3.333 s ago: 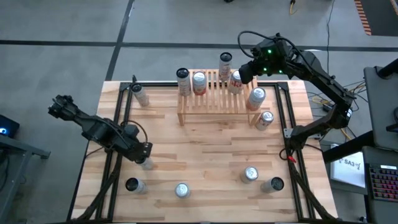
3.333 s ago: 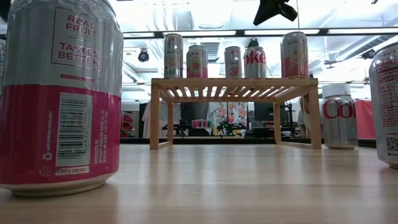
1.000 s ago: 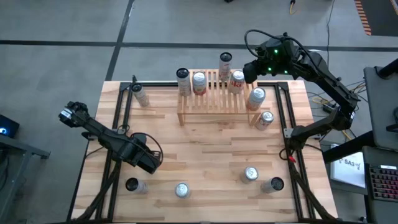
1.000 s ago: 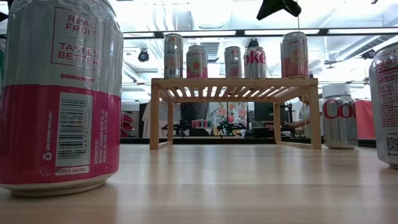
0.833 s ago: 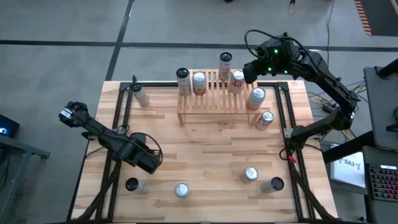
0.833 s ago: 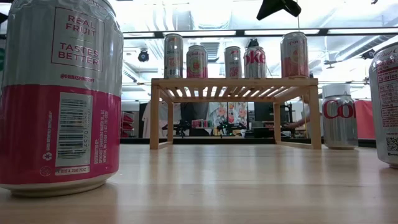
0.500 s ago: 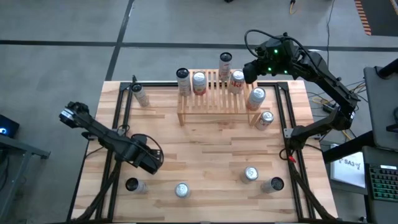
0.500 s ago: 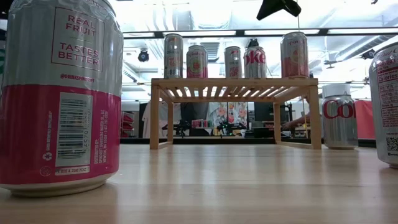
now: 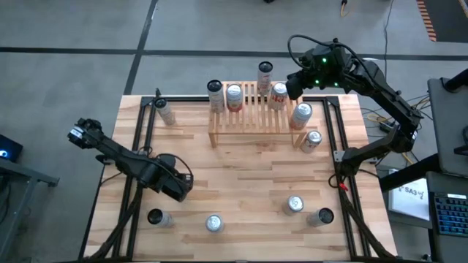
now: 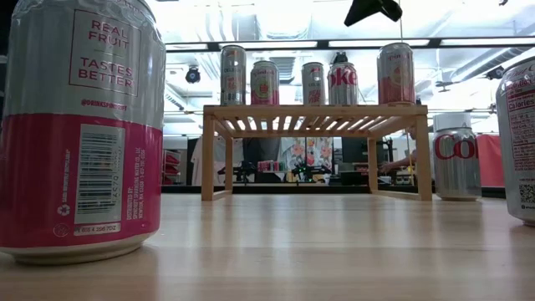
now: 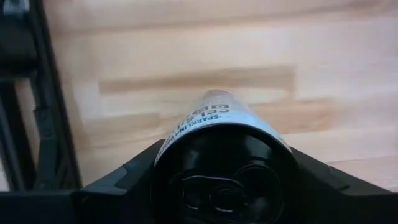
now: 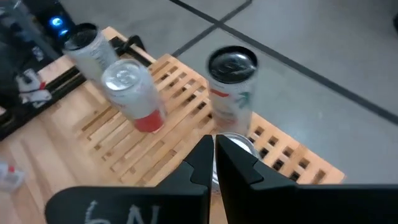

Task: Place canned beverage on shelf
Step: Put the left white soda can on the shelf aligned with the other white soda can

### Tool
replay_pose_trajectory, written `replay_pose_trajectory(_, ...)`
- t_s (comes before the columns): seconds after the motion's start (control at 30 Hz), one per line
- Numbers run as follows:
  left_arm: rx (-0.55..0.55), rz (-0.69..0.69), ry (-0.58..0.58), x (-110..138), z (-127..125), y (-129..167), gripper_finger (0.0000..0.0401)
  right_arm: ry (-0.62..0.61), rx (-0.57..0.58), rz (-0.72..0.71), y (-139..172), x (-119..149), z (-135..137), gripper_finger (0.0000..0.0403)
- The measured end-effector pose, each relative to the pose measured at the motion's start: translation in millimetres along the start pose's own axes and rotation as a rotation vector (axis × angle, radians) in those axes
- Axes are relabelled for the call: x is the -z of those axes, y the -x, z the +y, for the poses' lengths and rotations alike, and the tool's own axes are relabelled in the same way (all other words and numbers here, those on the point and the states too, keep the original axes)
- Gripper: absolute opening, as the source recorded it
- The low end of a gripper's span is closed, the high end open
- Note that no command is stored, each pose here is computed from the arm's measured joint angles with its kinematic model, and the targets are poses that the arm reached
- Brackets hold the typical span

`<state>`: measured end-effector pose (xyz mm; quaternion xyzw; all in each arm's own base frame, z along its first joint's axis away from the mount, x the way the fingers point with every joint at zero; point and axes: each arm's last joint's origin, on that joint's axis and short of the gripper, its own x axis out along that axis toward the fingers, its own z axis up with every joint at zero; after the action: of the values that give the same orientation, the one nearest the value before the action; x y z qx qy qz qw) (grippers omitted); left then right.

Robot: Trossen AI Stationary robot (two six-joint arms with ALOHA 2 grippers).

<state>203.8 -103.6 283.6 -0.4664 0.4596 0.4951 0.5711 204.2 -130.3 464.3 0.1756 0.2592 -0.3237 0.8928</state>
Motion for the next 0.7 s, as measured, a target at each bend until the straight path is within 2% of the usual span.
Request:
replay_pose_trajectory(0.13, 0.088, -0.07, -0.001, -19.9, -0.4, 33.0, 0.0237, 0.059, -0.089, -0.053, -1.1, -5.0, 10.4, 0.0011)
replay_pose_trajectory(0.3, 0.212, -0.208, -0.01, -52.6, -5.4, 73.8, 0.0237, 0.139, -0.249, -0.19, 3.2, -15.7, 30.1, 0.0011)
replay_pose_trajectory(0.43, 0.282, -0.318, -0.074, -81.0, -15.7, 98.6, 0.0237, 0.208, -0.338, -0.264, 8.0, -18.7, 46.4, 0.0011)
replay_pose_trajectory(0.7, 0.375, -0.474, -0.212, -133.4, -47.9, 131.1, 0.0237, 0.408, -0.432, -0.236, 3.2, -6.9, 77.2, 0.0011)
